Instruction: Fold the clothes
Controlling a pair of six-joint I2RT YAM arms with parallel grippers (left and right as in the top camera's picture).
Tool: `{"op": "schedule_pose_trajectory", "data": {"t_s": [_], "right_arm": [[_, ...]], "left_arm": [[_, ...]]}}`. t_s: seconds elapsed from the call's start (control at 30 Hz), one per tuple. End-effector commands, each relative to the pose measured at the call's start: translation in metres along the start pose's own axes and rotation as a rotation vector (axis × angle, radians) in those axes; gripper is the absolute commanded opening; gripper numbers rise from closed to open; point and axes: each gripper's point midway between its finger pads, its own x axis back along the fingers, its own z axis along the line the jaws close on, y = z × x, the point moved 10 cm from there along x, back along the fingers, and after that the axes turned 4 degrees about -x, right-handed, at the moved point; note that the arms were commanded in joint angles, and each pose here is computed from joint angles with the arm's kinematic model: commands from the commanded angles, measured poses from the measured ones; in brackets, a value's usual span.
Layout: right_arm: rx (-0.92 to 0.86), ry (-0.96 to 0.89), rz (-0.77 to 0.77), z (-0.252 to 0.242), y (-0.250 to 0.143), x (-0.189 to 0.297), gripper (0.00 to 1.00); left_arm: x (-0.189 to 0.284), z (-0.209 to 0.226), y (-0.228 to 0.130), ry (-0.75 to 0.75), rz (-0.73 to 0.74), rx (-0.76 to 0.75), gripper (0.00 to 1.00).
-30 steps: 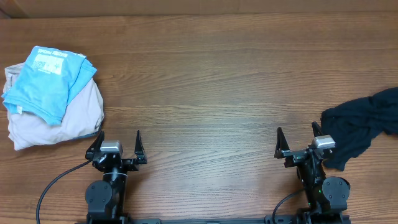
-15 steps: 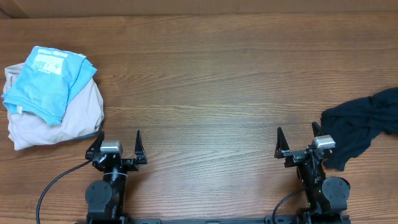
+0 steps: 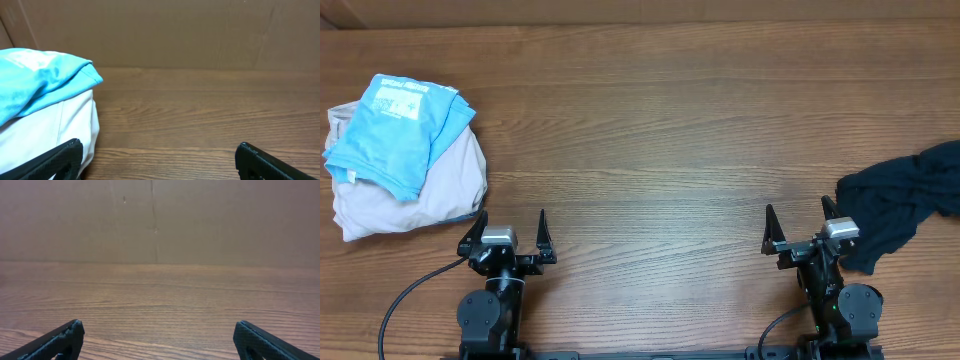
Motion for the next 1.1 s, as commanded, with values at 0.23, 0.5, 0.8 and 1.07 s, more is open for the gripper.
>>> {"op": "schedule_pose_trajectory", "data": {"t_s": [0.23,0.5,0.8,1.07], "right_arm": [[-0.014,-0.008,-0.003,-0.001,-0.002,0.000,1.00],[-0.164,-0.066,-0.034,-0.003,0.011,0.003,1.00],[-0.165,-0.193,-0.081,-0.006,0.061,0.009,1.00],[-0.164,-0.252,0.129,-0.008,0.090,-0.020,1.00]], "left_arm": [[0.000,-0.001,0.002,-0.009,-0.022,-0.027,1.00],[0.006,-0.002,0.016,-0.028,-0.021,0.052,1.00],[0.011,0.003,0.073,0.013,-0.014,0.049,1.00],[-0.021,0.003,0.104,0.011,0.227,0.043,1.00]]}}
